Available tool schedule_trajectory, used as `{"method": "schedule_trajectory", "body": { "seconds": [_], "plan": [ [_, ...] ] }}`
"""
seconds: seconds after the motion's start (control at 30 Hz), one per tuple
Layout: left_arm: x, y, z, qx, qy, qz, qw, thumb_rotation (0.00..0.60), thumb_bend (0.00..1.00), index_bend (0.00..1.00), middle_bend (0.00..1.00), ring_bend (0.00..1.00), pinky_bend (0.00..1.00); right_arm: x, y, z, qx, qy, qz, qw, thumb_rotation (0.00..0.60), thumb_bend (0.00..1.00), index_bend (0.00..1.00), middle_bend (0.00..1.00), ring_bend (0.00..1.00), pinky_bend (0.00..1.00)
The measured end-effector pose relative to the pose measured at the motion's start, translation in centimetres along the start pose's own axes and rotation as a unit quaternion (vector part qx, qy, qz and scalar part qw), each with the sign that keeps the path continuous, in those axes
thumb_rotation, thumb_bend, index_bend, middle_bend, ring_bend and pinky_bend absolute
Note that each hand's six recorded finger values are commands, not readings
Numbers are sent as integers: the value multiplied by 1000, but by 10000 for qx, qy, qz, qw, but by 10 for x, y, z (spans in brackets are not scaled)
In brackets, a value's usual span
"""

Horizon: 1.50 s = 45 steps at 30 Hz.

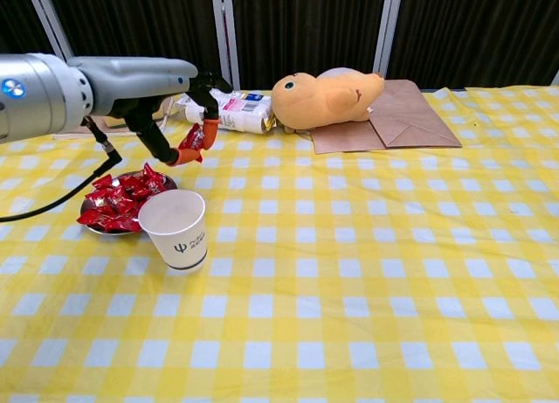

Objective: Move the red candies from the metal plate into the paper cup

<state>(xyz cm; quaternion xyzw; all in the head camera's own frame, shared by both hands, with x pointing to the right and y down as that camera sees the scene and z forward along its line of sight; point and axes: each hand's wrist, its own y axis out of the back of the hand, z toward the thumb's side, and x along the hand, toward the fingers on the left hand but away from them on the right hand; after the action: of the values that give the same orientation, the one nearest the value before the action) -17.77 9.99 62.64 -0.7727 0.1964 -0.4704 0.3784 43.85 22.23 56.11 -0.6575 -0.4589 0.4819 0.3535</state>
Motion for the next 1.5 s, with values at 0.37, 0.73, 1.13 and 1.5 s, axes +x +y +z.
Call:
{"method": "schedule_trajectory", "body": {
  "seconds": [0.37, 0.73, 1.13, 1.5],
  "plan": [
    [-36, -28, 1, 38, -227, -319, 9992, 600, 434, 488, 2, 0, 0, -1, 1, 0, -20, -5, -45, 10000, 600, 424, 0, 0, 0, 0],
    [-32, -36, -6, 51, -160, -329, 9993, 600, 362, 410, 0, 0, 0, -1, 0, 0, -25, 23, -69, 10000, 600, 424, 0, 0, 0, 0],
    [-32, -20, -7, -169, -82, -34, 9998, 600, 311, 355, 0, 0, 0, 0, 1, 0, -21, 33, -80, 10000, 600, 424, 0, 0, 0, 0],
    [-31, 1, -78, -15, 1011, 276, 9945, 600, 246, 356, 0, 0, 0, 0, 0, 1, -48, 75, -54, 9999, 600, 424, 0, 0, 0, 0]
  ]
}}
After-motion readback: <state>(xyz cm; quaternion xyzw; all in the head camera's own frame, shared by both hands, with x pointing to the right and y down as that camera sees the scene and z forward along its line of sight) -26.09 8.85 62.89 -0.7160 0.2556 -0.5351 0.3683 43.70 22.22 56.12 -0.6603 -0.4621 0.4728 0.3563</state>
